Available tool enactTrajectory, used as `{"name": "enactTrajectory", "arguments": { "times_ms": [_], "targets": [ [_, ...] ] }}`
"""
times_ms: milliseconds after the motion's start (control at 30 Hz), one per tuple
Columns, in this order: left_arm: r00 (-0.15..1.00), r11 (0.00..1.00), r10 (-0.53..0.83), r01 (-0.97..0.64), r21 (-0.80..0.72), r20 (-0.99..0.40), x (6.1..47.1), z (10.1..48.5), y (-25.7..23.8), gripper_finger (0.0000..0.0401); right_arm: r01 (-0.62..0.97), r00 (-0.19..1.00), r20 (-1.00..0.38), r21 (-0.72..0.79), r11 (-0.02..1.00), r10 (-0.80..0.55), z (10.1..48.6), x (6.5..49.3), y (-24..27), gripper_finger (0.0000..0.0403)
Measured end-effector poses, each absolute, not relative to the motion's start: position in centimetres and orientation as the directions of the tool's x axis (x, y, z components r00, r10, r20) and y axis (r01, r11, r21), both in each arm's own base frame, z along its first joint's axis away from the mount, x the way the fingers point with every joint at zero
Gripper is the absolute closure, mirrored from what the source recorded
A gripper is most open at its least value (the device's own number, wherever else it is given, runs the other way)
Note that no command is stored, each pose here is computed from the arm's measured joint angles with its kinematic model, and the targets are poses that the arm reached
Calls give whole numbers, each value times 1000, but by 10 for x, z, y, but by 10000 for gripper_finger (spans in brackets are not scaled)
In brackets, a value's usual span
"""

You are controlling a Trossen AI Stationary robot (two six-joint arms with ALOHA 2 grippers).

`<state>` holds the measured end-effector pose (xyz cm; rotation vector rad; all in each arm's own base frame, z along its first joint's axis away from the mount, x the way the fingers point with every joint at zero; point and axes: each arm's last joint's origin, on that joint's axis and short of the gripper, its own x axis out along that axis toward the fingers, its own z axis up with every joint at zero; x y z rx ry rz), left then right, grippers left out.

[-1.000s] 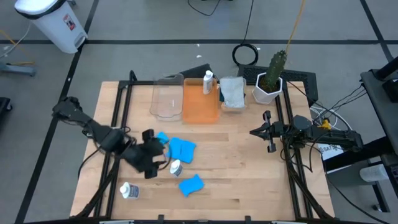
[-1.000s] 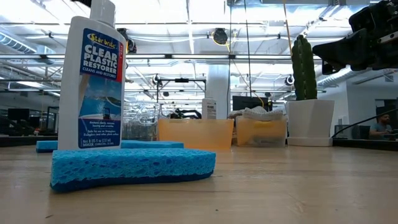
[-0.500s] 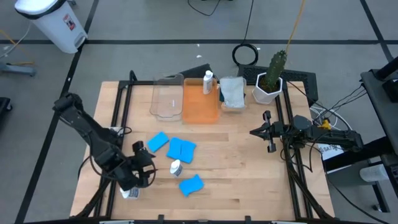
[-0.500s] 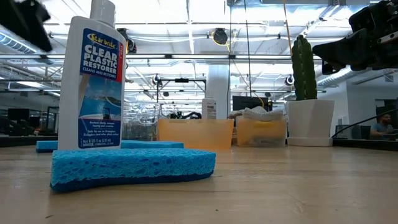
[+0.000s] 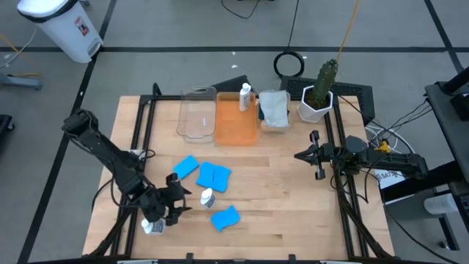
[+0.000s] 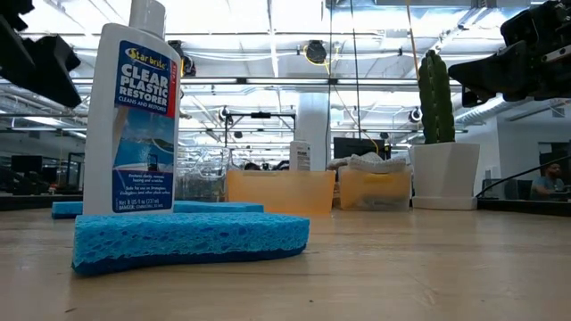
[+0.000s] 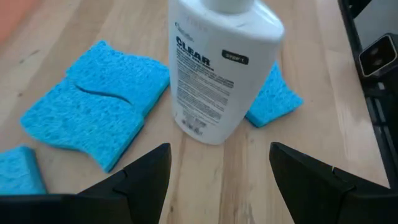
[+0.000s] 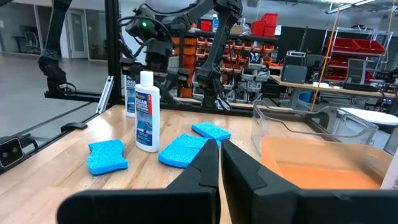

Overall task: Pick & Place Kitchen Items
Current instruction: Put the white plastic restorer bottle into the orange bin

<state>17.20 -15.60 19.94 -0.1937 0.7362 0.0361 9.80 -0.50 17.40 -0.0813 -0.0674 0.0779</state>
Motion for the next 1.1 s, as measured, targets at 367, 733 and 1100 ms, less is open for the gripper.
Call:
{"name": "enactTrajectory", "arguments": {
  "times_ms": [367,733,1100],
  "targets": [
    [819,977,-33,-94,-191,-573,173,187,-155,123,-75,995,64,-84,994,80,174,98,-5,403],
    [855,997,-71,55,-45,-514,184,173,-172,123,-75,995,64,-84,994,80,174,98,-5,403],
    [883,992,127,-107,70,-452,204,165,-159,123,-75,995,64,-84,994,81,174,98,-5,403]
  ]
}}
